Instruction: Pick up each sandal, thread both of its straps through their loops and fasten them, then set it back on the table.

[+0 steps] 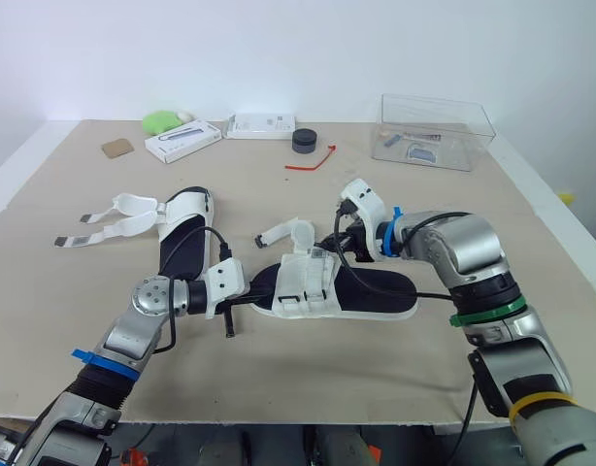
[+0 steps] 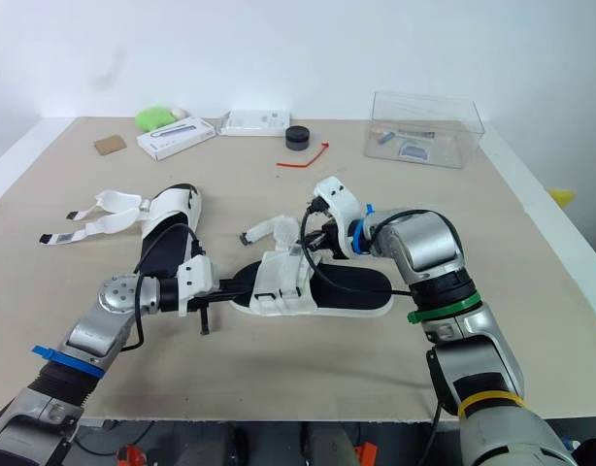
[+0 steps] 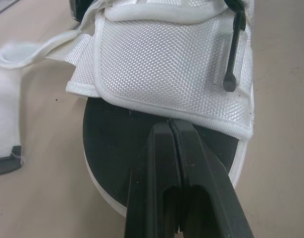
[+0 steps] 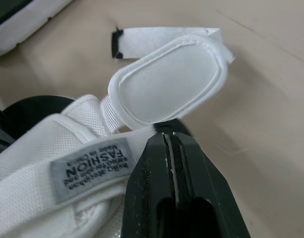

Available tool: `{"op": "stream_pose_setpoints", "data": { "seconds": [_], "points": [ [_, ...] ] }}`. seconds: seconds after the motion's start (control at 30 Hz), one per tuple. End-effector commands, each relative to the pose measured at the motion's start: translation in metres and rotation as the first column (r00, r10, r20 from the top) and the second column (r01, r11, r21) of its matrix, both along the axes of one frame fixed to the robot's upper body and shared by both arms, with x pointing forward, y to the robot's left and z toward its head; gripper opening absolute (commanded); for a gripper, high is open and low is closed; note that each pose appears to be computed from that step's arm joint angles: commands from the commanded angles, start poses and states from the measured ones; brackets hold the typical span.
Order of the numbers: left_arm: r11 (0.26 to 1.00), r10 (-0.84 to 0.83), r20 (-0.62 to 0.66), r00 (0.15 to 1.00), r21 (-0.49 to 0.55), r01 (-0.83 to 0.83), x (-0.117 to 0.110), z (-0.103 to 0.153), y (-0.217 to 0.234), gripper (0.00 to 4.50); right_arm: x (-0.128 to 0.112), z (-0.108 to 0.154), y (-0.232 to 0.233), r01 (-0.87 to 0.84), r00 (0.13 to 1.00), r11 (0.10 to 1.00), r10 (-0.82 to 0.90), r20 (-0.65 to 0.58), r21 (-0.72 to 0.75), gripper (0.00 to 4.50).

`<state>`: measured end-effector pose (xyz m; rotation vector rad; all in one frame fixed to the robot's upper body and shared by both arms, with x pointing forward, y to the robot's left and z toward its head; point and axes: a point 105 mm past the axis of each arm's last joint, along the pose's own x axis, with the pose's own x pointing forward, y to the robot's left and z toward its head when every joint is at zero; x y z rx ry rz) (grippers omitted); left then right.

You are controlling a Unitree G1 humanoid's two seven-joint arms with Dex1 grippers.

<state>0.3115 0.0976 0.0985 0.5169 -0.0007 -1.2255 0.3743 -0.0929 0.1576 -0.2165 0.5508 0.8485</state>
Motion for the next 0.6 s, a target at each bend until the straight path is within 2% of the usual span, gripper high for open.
{"op": "stream_pose_setpoints", "data": {
  "seconds": [0.03,0.27,0.43,0.47,0.5,0.6],
  "points": [
    [0.993,0.08,-0.072,0.994,0.094,-0.073,0.003,-0.026,0.015,0.0,0.0,0.001,0.002,0.001,1.0,1.0,-0.001,-0.008,0.014,0.02],
    [0.993,0.078,-0.074,0.994,0.095,-0.07,0.002,-0.028,0.015,0.0,0.014,0.023,0.013,0.027,0.999,0.995,-0.031,0.041,0.097,0.02],
    [0.993,0.075,-0.071,0.995,0.093,-0.068,0.002,-0.027,0.014,0.0,0.028,0.036,0.013,0.128,0.991,0.961,-0.115,-0.065,0.245,0.02],
    [0.993,0.075,-0.071,0.995,0.093,-0.068,0.002,-0.027,0.013,0.0,0.03,0.039,0.012,0.139,0.989,0.954,-0.121,-0.084,0.265,0.66],
    [0.993,0.074,-0.07,0.995,0.093,-0.067,0.002,-0.027,0.013,0.0,0.031,0.04,0.012,0.147,0.987,0.948,-0.124,-0.098,0.284,0.97],
    [0.994,0.073,-0.072,0.995,0.091,-0.067,0.002,-0.028,0.013,0.0,0.032,0.044,0.012,0.176,0.979,0.925,-0.129,-0.156,0.336,2.31]
  ]
}}
